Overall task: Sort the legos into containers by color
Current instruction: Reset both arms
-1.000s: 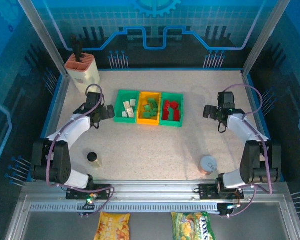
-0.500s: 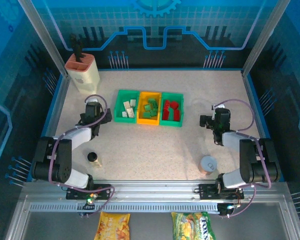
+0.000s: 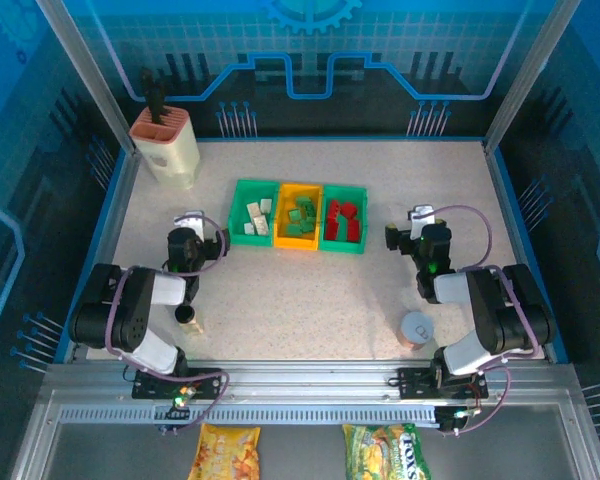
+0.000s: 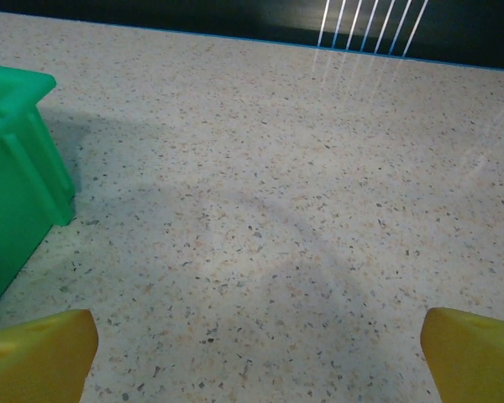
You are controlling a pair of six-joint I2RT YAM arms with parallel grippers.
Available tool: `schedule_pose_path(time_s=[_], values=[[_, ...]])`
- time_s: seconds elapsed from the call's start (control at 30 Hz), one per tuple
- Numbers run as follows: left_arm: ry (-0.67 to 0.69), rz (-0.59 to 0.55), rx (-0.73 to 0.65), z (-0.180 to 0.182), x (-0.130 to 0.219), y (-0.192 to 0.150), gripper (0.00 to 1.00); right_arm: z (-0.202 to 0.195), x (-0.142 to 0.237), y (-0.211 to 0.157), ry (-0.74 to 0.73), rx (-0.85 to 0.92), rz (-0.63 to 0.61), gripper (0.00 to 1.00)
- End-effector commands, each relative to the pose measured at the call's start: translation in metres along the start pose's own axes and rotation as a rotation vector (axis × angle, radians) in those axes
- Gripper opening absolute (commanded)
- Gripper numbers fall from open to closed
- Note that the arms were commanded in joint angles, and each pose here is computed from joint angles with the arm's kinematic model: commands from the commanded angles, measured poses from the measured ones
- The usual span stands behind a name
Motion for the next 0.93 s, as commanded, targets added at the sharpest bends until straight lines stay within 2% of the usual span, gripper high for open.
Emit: schedule_pose_path(time_s=[0.0, 0.9], values=[[-0.047, -0.104, -0.010, -0.0041, -0.0019, 0.0244, 0.99, -0.0033, -0.0017, 0.0107, 0.011, -0.007, -0.050, 1.00], [-0.053, -0.103, -0.016, -0.0056, -0.0012, 0.0240, 0.99, -0.0022, -0.0023, 0.0102, 0.032, -0.006, -0.044, 1.00]])
Point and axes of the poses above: each hand's point on the last joint's axis, 136 mm out from that joint toward the fingers, its own x axis back along the fingers, its own z axis along the line the jaws close on, y = z × x, the point moved 5 cm from there along x, back along the fingers, and after that the axes turned 1 degree about -x, right-handed, at the moved point
